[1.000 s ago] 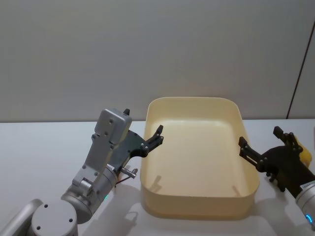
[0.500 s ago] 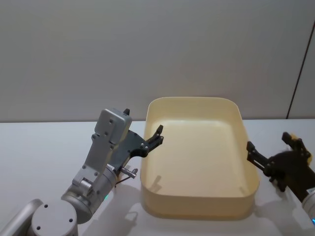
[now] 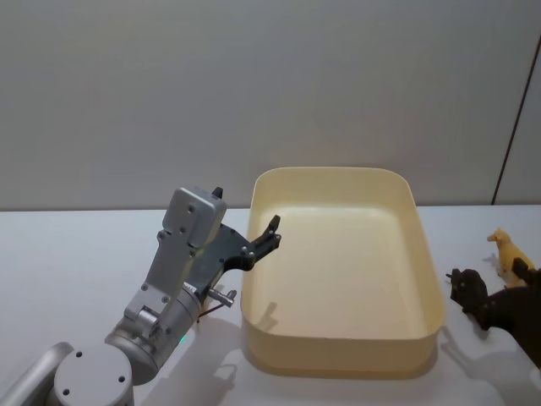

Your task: Pick up the toy alternately with two hands and place it into the central storage box.

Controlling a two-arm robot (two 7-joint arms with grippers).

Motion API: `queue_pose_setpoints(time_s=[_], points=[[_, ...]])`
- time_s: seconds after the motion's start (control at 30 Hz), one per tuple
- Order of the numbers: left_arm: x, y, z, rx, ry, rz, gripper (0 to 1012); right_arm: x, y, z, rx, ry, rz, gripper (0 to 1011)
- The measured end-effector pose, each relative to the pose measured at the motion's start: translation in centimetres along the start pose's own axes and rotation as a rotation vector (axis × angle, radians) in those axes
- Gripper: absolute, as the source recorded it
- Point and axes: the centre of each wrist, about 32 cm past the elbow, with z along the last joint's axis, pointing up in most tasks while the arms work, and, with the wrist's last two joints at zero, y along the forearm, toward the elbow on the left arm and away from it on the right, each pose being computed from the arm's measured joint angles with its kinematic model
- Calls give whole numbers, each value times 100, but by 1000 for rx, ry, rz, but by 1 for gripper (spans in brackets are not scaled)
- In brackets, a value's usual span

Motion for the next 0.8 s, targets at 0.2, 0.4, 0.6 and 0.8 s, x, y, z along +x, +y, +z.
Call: queue_pose_setpoints(time_s=[0.2, 0.4, 0.6, 0.8], points=[[0, 0, 0, 0, 0, 0, 1001, 31, 38, -95, -57, 19, -16, 1001], [0, 0, 0, 0, 0, 0, 1001, 51, 111, -162, -94, 35, -29, 1001], [0, 0, 0, 0, 0, 0, 1001, 78, 213, -220, -124, 49, -44, 1001], [0, 0, 0, 0, 0, 0, 1001, 100, 311, -259, -145, 60, -52, 1001]])
